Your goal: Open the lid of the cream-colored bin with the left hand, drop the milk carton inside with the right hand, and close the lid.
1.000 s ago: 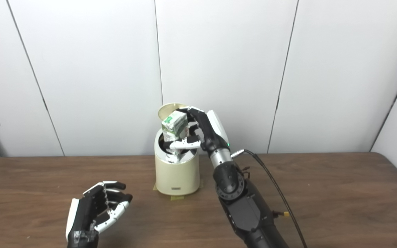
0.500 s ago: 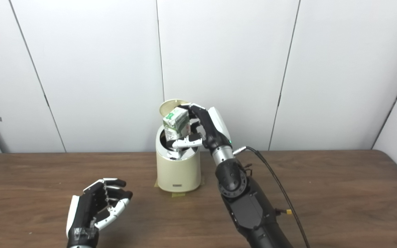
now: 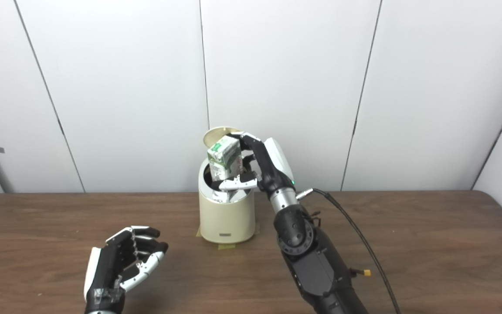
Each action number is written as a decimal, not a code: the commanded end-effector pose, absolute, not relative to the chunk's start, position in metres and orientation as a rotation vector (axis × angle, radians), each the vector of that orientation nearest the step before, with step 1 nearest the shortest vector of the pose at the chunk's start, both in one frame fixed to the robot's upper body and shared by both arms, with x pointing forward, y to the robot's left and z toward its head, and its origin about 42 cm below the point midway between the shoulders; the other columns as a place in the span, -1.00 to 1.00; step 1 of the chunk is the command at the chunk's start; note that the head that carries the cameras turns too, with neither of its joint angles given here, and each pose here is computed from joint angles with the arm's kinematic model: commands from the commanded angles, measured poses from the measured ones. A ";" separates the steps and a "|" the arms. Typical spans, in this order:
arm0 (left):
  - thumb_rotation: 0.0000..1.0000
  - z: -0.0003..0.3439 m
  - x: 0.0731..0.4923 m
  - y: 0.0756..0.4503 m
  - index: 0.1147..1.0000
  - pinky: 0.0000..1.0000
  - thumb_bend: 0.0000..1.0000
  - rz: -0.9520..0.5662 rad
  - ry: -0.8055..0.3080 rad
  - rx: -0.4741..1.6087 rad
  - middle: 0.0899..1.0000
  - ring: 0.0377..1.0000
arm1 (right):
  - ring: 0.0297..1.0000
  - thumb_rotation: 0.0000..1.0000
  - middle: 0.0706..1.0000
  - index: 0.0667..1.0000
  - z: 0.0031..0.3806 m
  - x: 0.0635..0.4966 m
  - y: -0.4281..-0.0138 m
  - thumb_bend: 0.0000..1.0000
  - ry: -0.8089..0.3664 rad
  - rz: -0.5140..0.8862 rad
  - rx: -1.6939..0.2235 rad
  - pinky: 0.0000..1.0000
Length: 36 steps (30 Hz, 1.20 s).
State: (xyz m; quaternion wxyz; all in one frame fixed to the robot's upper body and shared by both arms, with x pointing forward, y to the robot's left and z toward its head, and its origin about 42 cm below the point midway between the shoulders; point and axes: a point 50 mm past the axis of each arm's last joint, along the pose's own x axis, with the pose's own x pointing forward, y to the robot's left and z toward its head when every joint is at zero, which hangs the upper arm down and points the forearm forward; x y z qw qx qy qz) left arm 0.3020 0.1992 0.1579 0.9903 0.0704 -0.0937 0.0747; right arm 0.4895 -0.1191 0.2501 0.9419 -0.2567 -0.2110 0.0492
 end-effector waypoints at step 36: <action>-1.00 0.166 0.307 0.200 -0.08 -0.23 0.03 0.126 -0.248 0.169 -0.17 -0.09 | 1.00 -0.70 1.00 0.96 0.293 0.469 -0.155 0.69 -0.646 -0.013 -0.520 0.93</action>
